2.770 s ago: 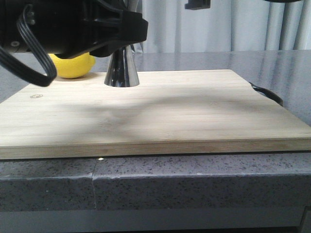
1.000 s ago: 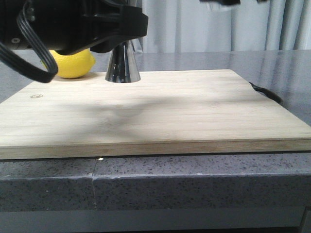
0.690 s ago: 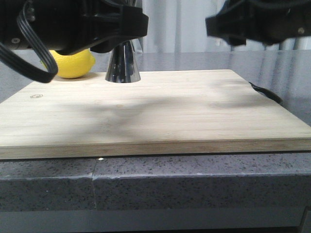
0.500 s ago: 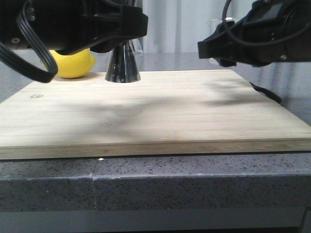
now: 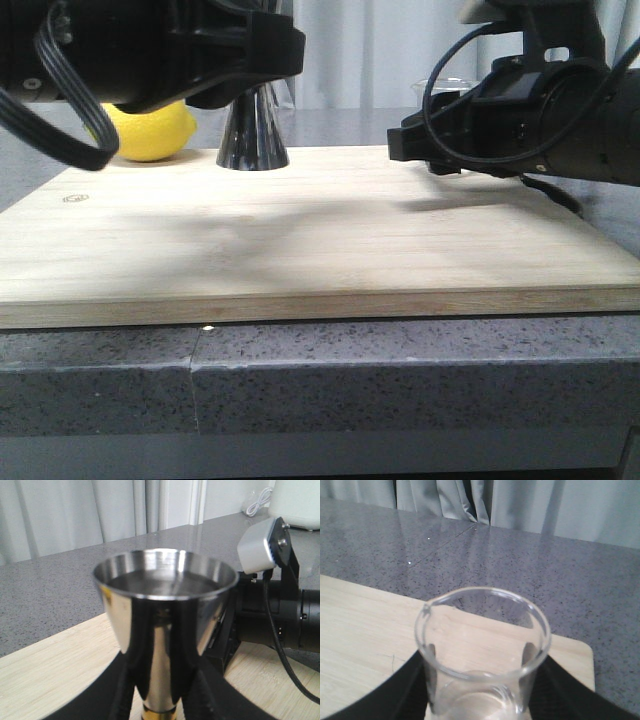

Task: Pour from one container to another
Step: 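Set the beaker on the board, open and raise the right gripper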

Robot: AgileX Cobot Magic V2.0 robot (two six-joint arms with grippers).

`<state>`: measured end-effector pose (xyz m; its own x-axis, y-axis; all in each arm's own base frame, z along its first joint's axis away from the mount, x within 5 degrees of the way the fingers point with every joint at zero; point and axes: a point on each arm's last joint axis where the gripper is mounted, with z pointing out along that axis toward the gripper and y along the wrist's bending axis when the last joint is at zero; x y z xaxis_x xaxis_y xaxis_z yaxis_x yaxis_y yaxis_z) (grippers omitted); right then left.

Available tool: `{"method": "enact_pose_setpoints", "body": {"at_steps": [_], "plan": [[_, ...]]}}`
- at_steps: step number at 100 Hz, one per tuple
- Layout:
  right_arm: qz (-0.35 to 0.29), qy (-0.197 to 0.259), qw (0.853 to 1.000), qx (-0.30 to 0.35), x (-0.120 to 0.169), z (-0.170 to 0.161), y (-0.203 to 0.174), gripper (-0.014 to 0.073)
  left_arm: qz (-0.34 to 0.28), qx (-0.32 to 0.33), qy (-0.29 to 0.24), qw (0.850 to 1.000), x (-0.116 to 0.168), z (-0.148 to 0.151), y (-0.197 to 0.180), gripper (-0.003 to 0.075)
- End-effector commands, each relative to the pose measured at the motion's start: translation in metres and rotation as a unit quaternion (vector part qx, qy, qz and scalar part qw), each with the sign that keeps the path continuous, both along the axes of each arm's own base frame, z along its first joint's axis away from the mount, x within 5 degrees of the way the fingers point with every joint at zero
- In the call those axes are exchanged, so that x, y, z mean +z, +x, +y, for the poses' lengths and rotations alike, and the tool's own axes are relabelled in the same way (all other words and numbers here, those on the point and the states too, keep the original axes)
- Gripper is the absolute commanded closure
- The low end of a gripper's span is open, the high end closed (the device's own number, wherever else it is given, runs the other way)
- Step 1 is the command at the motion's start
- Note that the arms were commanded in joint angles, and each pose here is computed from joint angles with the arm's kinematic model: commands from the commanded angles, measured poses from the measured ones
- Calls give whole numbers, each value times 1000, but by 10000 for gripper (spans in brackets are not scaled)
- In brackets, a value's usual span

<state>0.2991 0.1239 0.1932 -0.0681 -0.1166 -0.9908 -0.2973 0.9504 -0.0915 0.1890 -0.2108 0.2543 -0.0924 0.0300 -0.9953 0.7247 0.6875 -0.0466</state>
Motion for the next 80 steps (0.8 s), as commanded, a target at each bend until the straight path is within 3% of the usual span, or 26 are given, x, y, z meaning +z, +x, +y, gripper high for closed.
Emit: {"method": "enact_pose_setpoints", "body": {"at_steps": [1, 68, 80], "plan": [[-75, 22, 997, -2, 25, 0, 4, 356, -50, -3, -59, 997, 25, -2, -1, 554], [-81, 7, 997, 19, 16, 4, 6, 351, -51, -4, -58, 997, 25, -2, -2, 554], [-81, 7, 996, 20, 16, 5, 6, 277, -51, -4, -58, 997, 25, -2, -2, 554]]}}
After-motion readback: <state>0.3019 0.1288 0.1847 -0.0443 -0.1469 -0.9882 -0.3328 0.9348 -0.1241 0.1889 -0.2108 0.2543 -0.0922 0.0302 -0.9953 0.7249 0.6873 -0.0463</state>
